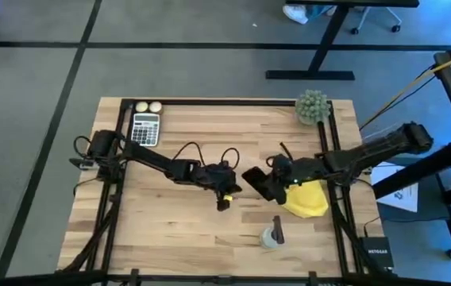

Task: Apply microfiber cloth
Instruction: Spray the front of the cellphone using the spray bottle

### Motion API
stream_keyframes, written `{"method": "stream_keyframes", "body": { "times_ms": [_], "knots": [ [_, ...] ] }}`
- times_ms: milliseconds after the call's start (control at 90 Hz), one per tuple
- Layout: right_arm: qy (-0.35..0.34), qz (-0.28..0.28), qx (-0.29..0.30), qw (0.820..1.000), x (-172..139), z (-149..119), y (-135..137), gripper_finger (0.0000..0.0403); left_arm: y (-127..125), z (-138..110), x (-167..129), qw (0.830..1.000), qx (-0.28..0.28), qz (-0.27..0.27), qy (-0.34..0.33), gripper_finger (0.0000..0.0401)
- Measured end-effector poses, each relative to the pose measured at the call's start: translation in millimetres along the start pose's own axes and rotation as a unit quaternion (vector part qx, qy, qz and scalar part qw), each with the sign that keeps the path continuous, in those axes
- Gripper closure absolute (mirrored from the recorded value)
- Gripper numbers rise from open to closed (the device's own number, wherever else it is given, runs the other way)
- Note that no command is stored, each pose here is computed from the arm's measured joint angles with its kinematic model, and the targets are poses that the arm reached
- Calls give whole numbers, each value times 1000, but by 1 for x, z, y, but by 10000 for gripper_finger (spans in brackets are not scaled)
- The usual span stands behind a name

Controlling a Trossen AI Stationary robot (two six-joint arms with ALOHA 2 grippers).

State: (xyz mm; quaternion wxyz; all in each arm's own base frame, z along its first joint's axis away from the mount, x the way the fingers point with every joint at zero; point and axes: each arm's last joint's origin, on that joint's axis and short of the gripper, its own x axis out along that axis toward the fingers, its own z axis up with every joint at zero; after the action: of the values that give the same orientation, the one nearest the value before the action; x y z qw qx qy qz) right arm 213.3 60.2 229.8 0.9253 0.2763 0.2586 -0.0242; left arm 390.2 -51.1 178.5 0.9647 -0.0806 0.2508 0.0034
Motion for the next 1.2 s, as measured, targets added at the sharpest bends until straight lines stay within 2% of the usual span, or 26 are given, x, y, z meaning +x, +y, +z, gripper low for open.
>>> {"method": "stream_keyframes", "body": {
  "times_ms": [267,889,1122,1200],
  "knots": [
    [11,-8,-6,1000,6,-5,0,399,5,27,-21,999,-11,6,-51,400],
    [24,-39,-43,998,32,-15,-3,400,20,33,-21,996,-54,-12,-69,400],
    [15,-36,-52,998,32,-13,-2,400,24,43,-22,992,-60,-15,-109,400],
    [25,-43,-55,997,26,-13,-4,400,26,46,-25,993,-58,-15,-104,400]
  ]
}}
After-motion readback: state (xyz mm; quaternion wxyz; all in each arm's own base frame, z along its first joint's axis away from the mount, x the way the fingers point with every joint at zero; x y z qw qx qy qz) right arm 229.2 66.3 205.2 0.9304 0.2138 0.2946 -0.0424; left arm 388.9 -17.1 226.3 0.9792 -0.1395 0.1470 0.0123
